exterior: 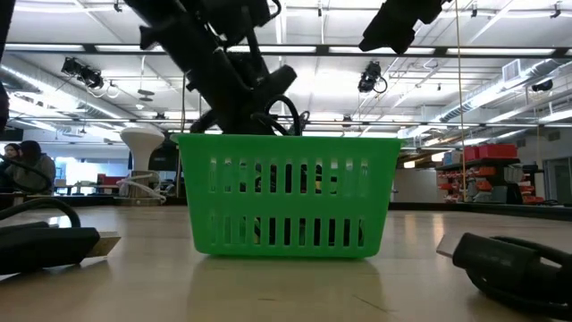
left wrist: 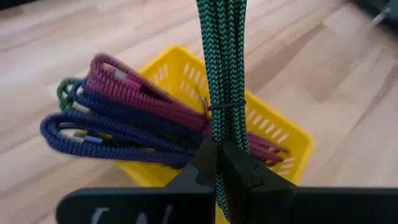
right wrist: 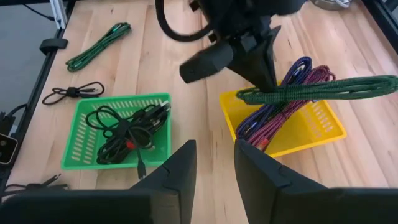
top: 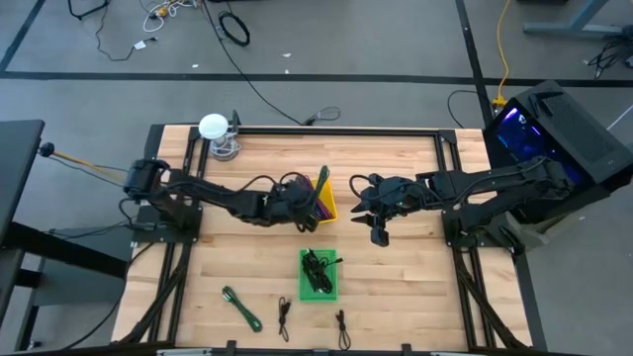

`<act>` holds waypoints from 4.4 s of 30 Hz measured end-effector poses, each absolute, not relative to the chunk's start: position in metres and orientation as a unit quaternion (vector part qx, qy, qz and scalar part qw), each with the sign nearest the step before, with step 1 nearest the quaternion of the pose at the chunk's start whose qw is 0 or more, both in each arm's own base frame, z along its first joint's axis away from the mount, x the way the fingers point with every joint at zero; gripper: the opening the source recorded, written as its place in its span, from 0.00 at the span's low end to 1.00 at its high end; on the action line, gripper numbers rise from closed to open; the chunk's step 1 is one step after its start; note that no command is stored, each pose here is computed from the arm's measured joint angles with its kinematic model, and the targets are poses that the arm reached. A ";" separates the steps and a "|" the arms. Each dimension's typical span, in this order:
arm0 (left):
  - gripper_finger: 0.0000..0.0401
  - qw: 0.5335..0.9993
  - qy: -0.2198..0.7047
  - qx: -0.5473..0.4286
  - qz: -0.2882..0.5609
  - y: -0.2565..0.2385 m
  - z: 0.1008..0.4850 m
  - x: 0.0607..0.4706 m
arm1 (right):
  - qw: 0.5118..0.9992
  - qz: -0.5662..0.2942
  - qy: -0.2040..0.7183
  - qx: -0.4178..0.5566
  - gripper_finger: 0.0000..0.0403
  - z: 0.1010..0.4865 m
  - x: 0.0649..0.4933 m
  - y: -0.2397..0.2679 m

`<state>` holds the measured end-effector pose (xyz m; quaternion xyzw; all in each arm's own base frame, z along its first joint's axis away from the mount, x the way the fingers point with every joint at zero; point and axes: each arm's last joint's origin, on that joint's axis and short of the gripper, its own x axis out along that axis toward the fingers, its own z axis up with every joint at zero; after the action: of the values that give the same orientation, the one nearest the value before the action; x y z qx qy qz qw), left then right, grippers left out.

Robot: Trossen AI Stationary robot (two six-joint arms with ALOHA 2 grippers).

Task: Pick & Place USB Port
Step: Put the black and green charger cable into the yellow bin

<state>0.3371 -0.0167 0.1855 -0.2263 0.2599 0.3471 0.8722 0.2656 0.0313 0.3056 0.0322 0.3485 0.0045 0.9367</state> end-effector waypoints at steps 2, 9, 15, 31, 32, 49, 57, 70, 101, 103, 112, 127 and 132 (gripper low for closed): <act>0.02 0.871 0.259 -0.228 0.350 -0.016 0.180 0.340 | 0.936 0.004 0.350 0.032 0.28 0.305 0.265 0.031; 0.02 0.860 0.274 -0.228 0.366 -0.016 0.164 0.343 | 0.935 0.004 0.354 0.031 0.28 0.305 0.265 0.031; 0.02 0.846 0.288 -0.247 0.376 -0.017 0.156 0.341 | 0.936 0.007 0.352 0.025 0.28 0.305 0.265 0.031; 0.09 0.855 0.283 -0.246 0.360 -0.028 0.157 0.342 | 0.937 0.007 0.349 0.025 0.28 0.306 0.266 0.031; 0.10 0.855 0.282 -0.243 0.361 -0.028 0.157 0.342 | 0.937 0.007 0.349 0.024 0.28 0.306 0.266 0.031; 0.16 0.866 0.264 -0.241 0.351 -0.031 0.160 0.345 | 0.935 0.011 0.353 0.012 0.28 0.293 0.265 0.031; 0.17 0.872 0.260 -0.243 0.337 -0.031 0.167 0.345 | 0.938 0.005 0.348 0.005 0.28 0.287 0.266 0.030; 0.12 0.874 0.278 -0.247 0.313 -0.033 0.167 0.345 | 0.939 -0.018 0.343 0.004 0.28 0.288 0.267 0.020; 0.11 0.878 0.280 -0.213 0.326 -0.044 0.184 0.331 | 0.939 -0.020 0.343 0.015 0.28 0.288 0.267 0.020; 0.11 0.881 0.293 -0.211 0.306 -0.047 0.190 0.327 | 0.938 -0.017 0.345 0.016 0.28 0.287 0.267 0.020; 0.09 0.813 0.516 -0.223 0.152 -0.089 0.195 0.278 | 0.930 -0.018 0.366 0.011 0.28 0.284 0.264 0.020; 0.03 0.766 0.620 -0.109 -0.133 -0.191 0.192 0.220 | 0.937 -0.027 0.346 0.036 0.28 0.287 0.267 0.020; 0.07 0.755 0.628 -0.136 -0.128 -0.199 0.192 0.213 | 0.938 -0.029 0.344 0.042 0.28 0.287 0.267 0.020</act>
<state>0.2132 -0.1993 0.1924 -0.1356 0.6285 -0.1283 0.7551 0.2672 0.0203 0.2874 0.0420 0.3435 -0.0287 0.9378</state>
